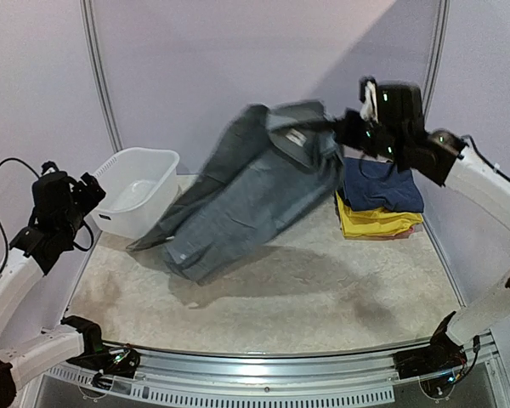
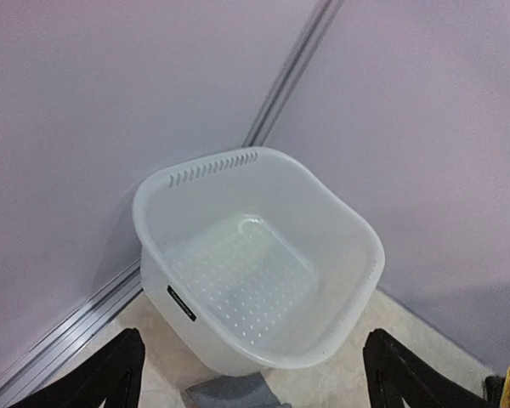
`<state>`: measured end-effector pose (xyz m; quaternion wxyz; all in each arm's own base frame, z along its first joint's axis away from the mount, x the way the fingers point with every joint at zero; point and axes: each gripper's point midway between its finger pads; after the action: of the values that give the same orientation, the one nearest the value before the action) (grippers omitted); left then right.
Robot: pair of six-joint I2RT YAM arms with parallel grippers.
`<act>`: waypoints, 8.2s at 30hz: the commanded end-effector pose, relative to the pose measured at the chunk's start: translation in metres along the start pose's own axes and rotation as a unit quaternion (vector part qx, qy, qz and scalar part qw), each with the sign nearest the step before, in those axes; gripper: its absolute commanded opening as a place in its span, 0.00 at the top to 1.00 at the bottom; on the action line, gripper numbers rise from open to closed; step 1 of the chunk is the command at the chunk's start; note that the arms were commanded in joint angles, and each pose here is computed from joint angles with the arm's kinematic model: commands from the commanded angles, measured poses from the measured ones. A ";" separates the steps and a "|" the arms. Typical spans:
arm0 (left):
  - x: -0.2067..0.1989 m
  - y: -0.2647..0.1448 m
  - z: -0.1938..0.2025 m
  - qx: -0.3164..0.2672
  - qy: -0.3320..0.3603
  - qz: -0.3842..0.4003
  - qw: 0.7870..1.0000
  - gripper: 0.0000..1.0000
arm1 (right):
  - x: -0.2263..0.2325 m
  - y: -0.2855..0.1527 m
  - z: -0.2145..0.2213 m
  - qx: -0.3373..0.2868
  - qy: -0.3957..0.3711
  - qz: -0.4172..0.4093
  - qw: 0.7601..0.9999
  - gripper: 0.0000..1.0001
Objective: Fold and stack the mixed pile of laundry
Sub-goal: Place the crumpled shirt at the center of the board, then adjust the crumpled shirt at the center of the board.
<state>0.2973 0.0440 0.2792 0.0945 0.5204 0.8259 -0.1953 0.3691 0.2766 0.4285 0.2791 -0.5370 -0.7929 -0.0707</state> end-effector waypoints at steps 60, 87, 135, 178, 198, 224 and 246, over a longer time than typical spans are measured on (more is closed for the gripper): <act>-0.227 -0.098 0.394 0.332 0.583 0.306 0.676 1.00 | -0.159 0.014 0.198 0.260 -0.112 0.102 0.954 0.01; -0.177 0.057 0.313 0.389 0.452 0.152 0.788 0.92 | -0.151 0.009 0.203 0.272 -0.093 0.079 0.954 0.01; -0.171 -0.182 0.389 0.461 0.472 0.368 0.655 0.51 | -0.140 -0.029 0.231 0.307 -0.060 0.065 0.948 0.01; -0.106 -0.120 0.294 0.361 0.343 0.330 0.802 0.37 | -0.001 -0.023 0.453 0.475 -0.230 -0.034 0.849 0.11; -0.101 -0.120 0.295 0.361 0.339 0.330 0.804 0.37 | -0.020 -0.015 0.471 0.460 -0.284 0.054 0.840 0.53; -0.162 -0.154 0.344 0.399 0.372 0.413 0.729 0.40 | -0.103 -0.039 0.175 0.196 -0.279 0.286 0.896 1.00; -0.175 -0.170 0.421 0.444 0.460 0.370 0.674 0.46 | -0.202 -0.214 -0.037 -0.085 -0.158 0.468 0.865 1.00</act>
<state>0.2090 -0.3397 0.0137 -0.4505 0.8014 0.3219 -0.2261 0.2592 0.0371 0.3732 0.1328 -0.8427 -0.5092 0.1135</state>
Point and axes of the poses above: each gripper's point midway between its finger pads, its own y axis out along the fingers, its own x axis along the line the jaws close on, z = x × y, and after that the axes turned 5 degrees about y, right-handed
